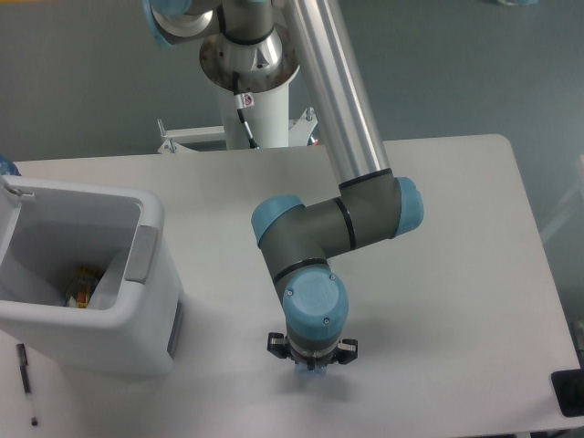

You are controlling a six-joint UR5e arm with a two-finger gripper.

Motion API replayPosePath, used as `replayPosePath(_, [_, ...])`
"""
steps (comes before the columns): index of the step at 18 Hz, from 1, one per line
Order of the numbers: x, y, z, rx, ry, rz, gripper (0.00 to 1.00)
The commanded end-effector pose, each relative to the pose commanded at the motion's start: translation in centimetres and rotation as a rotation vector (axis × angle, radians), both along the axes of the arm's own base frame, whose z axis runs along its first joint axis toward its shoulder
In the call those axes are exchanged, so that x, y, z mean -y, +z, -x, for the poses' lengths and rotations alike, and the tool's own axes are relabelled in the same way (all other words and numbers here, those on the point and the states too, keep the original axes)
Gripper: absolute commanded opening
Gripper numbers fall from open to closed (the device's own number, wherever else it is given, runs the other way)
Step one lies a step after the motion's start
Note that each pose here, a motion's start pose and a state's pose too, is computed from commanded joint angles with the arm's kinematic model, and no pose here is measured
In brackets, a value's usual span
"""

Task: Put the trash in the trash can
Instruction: 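Close the gripper around the bottle's middle, then lift the bottle and carry it over the trash bin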

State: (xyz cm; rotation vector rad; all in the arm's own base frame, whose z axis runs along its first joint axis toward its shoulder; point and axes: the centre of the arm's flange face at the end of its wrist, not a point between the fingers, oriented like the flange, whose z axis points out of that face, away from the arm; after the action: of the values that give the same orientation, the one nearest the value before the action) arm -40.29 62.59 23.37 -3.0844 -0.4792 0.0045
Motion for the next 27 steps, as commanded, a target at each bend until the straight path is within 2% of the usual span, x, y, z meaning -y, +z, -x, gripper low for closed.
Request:
replayPosePath(4, [0.0,3.0,0.4,0.038,0.013,-0.104,0.18])
replayPosePath(9, [-0.2,8.1,0.0,0.125,0.023,-0.283,0.18])
replayPosePath(15, [0.2,16.0,-0.2,0.232,0.035,-0.532,0.18])
replayPosePath(18, [0.4,22.4,-1.1,0.265,-0.010,-0.687,0.18])
replayPosePath(22, [0.4,27.7,-2.3,0.248,-0.063,-0.787,0.18])
replayPosePath(24, [0.5,30.7,-3.1,0.251,-0.106,-0.873,0.18])
replayPosePath(27, [0.5,33.0,-3.9,0.230,-0.165,-0.966,0.18])
